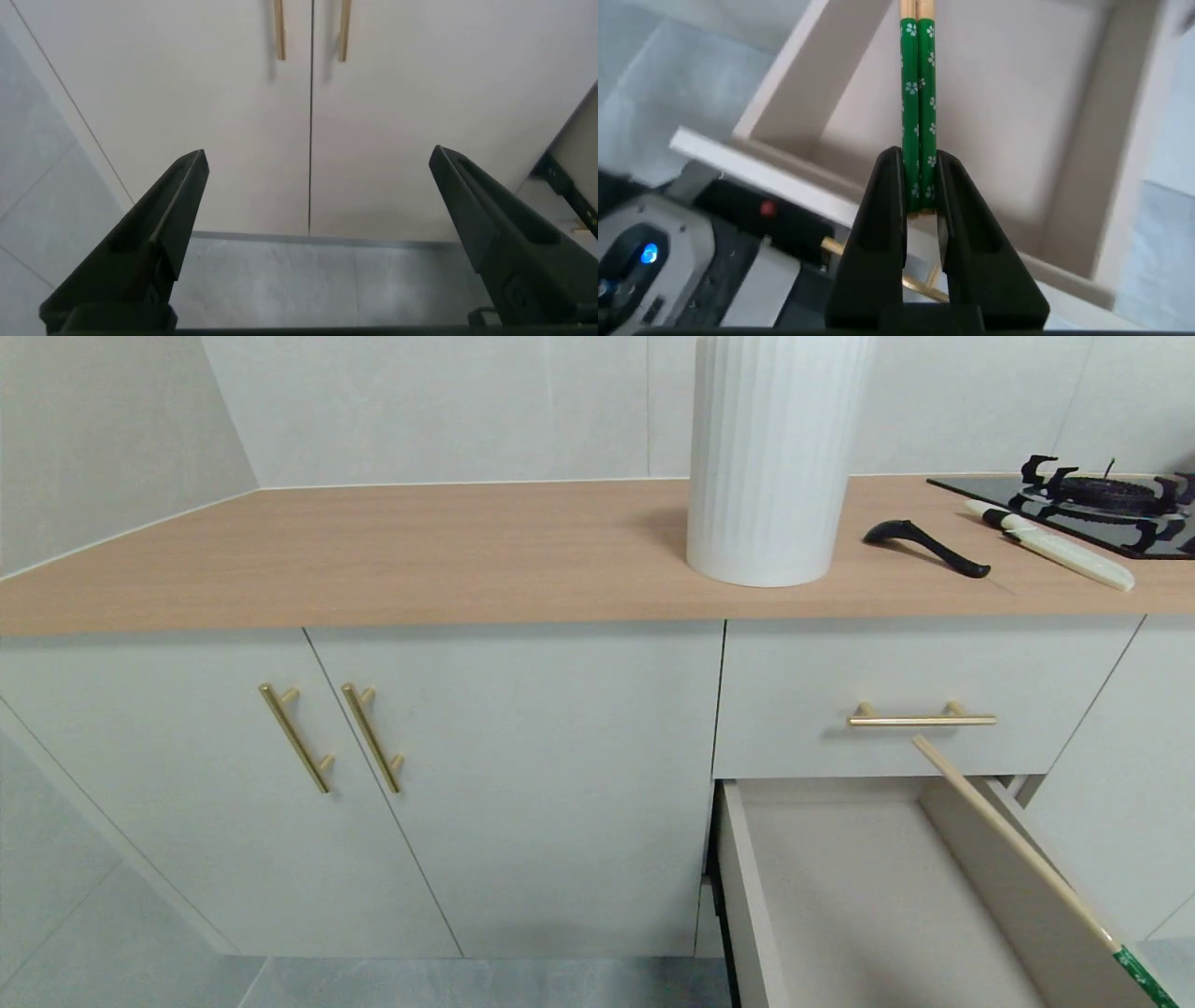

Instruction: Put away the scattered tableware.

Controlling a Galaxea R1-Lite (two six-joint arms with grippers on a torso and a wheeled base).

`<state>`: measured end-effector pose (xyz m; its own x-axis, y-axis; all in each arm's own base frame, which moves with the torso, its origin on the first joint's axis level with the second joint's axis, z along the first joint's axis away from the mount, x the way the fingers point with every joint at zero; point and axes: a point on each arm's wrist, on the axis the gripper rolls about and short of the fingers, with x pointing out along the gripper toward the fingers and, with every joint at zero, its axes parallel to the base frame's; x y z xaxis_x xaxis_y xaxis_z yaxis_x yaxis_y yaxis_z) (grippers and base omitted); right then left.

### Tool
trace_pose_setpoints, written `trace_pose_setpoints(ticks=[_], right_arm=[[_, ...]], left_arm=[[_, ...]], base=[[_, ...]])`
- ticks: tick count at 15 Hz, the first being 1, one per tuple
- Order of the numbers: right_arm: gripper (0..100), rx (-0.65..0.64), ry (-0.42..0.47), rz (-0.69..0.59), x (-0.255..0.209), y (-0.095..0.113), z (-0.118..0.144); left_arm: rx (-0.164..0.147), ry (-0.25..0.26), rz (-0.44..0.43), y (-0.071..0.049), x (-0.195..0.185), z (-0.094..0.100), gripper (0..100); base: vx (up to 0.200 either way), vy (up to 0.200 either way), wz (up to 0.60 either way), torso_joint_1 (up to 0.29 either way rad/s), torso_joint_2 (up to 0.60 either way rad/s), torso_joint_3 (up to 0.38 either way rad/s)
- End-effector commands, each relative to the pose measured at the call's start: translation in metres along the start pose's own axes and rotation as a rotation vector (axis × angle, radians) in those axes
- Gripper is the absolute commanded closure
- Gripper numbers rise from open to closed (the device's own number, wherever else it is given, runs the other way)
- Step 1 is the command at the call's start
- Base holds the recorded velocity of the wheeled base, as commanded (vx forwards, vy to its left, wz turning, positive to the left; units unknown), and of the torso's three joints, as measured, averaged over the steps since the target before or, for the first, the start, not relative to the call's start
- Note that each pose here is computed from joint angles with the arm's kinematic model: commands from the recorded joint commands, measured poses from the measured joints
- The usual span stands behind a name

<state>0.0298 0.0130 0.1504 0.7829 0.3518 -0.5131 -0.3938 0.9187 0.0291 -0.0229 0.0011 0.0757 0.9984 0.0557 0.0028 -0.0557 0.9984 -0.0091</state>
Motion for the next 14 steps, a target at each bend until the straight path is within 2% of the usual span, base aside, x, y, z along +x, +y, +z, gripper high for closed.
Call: trace_pose_setpoints(ticks=[1,2,3,6,7,8,9,11,14], right_arm=[[100,-0.025,0.041,0.01,0.005,0.0,-0.002],[100,-0.051,0.059,0.009,0.007,0.0,-0.001],[100,-0.057,0.119,0.014,0.015,0.0,0.002],[100,-0.062,0.362,0.029,0.052,0.001,0.013],[100,-0.063,0.406,0.035,0.062,0.002,0.017],[100,-0.035,0.496,0.029,0.086,0.003,0.028],[100,-0.009,0.55,0.02,0.104,0.003,0.036],[100,0.052,0.628,-0.005,0.143,0.004,0.052],[100,0.112,0.699,-0.036,0.196,0.006,0.065]], left_arm=[[0.0,0.0,0.001,0.0,0.0,0.0,0],[0.0,0.001,0.001,0.0,0.0,0.0,0],[0.0,0.001,0.001,0.0,0.0,0.0,0],[0.0,0.0,0.001,0.0,0.0,0.0,0],[0.0,0.001,0.001,0.0,0.0,0.0,0],[0.0,0.001,0.001,0.0,0.0,0.0,0],[0.0,0.0,0.001,0.0,0.0,0.0,0],[0.0,0.001,0.001,0.0,0.0,0.0,0],[0.0,0.0,0.001,0.0,0.0,0.0,0]], base=[[0.0,0.0,0.0,0.0,0.0,0.0],[0.0,0.0,0.0,0.0,0.0,0.0],[0.0,0.0,0.0,0.0,0.0,0.0],[0.0,0.0,0.0,0.0,0.0,0.0],[0.0,0.0,0.0,0.0,0.0,0.0],[0.0,0.0,0.0,0.0,0.0,0.0],[0.0,0.0,0.0,0.0,0.0,0.0],[0.0,0.0,0.0,0.0,0.0,0.0],[0.0,0.0,0.0,0.0,0.0,0.0]])
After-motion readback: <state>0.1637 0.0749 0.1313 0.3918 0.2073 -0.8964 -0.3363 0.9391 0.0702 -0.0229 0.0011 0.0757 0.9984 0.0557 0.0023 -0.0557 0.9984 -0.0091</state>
